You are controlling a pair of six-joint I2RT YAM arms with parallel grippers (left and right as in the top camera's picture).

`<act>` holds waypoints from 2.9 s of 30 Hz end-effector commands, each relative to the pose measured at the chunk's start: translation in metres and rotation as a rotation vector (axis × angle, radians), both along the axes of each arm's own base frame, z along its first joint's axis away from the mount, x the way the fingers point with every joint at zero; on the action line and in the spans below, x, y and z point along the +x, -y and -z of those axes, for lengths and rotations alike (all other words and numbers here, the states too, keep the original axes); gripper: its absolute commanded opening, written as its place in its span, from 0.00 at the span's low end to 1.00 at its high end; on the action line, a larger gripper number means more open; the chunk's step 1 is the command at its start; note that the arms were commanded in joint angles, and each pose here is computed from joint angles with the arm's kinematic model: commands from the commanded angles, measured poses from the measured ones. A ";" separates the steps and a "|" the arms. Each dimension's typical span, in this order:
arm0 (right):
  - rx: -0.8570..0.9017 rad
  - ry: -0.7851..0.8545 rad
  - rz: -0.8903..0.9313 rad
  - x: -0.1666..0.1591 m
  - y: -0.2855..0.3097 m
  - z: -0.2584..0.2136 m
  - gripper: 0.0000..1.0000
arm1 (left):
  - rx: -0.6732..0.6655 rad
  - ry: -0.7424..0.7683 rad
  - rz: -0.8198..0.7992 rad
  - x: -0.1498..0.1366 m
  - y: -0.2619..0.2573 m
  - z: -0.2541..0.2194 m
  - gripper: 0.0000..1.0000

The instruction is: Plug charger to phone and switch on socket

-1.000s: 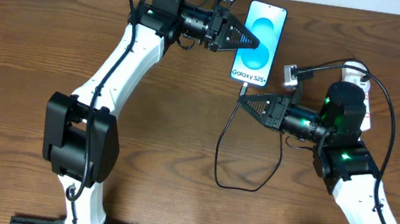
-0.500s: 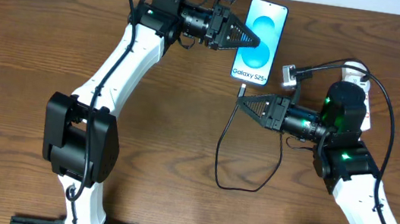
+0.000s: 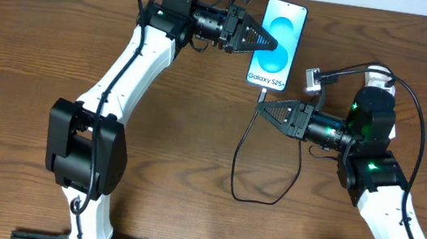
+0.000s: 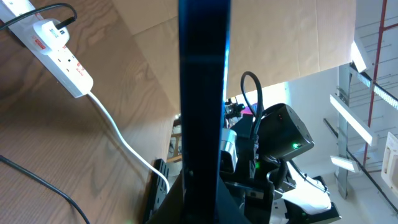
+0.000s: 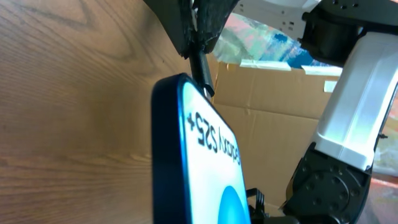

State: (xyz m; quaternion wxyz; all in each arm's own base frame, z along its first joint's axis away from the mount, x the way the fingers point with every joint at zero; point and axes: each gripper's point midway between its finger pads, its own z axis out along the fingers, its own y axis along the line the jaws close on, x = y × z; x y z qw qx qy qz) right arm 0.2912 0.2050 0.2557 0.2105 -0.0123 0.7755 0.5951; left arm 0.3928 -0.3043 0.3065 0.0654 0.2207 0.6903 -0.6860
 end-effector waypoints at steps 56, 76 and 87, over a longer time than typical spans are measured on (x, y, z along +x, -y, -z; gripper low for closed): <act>-0.005 0.005 0.015 0.003 0.001 0.001 0.01 | -0.019 0.035 0.008 -0.009 -0.004 -0.022 0.07; 0.001 -0.007 0.021 0.004 0.002 0.000 0.01 | -0.019 0.036 0.008 -0.009 -0.004 -0.022 0.07; 0.005 -0.008 0.006 0.001 0.000 0.000 0.01 | -0.019 0.036 0.007 -0.009 -0.004 -0.022 0.07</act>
